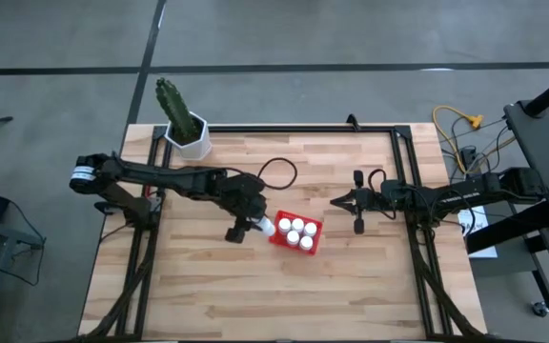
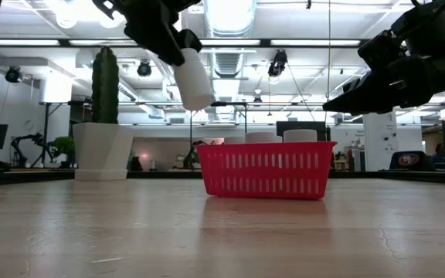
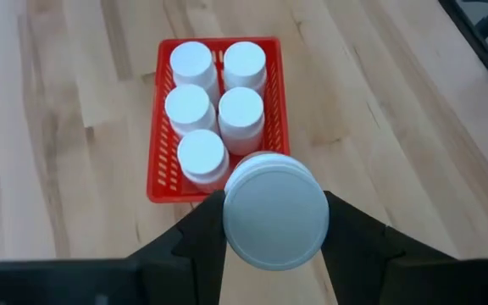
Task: Pick and place pill bottles into a basket
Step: Put the white pill bottle into the red bin
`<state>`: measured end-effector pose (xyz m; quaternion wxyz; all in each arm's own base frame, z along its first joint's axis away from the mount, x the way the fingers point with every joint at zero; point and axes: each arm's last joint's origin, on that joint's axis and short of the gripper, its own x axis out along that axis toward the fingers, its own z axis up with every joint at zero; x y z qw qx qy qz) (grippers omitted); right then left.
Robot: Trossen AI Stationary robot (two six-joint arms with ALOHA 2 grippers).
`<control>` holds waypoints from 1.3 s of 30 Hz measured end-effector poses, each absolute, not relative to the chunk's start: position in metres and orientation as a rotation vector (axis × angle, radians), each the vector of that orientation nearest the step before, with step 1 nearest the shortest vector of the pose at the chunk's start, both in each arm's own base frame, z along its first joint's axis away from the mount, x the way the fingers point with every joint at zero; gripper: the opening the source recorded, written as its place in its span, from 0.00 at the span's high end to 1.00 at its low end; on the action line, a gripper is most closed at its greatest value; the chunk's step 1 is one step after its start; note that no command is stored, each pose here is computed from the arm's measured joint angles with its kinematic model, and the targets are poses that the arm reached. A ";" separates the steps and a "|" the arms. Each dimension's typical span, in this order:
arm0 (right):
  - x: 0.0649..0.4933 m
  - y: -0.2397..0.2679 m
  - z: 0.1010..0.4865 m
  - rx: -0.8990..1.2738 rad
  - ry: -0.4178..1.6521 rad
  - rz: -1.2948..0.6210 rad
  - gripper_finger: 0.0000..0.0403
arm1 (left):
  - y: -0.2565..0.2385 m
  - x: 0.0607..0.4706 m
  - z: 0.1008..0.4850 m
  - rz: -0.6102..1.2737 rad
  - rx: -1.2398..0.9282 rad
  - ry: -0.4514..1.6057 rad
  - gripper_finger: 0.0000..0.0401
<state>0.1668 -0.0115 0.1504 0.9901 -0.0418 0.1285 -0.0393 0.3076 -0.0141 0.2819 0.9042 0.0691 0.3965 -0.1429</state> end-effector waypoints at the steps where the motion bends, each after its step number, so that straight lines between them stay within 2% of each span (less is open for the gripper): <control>1: 0.167 -0.011 0.150 -0.084 0.258 -0.079 0.98 | -0.014 0.308 0.282 -0.295 0.143 0.817 0.65; 20: 0.167 -0.011 0.151 -0.083 0.252 -0.078 0.98 | -0.021 0.347 0.265 -0.411 0.244 0.824 0.65; 29: 0.168 -0.007 0.157 -0.093 0.185 0.081 0.98 | -0.021 0.348 0.259 -0.413 0.243 0.838 0.65; 39: 0.168 -0.006 0.157 -0.084 0.181 0.106 0.98 | -0.022 0.350 0.258 -0.418 0.242 0.826 0.65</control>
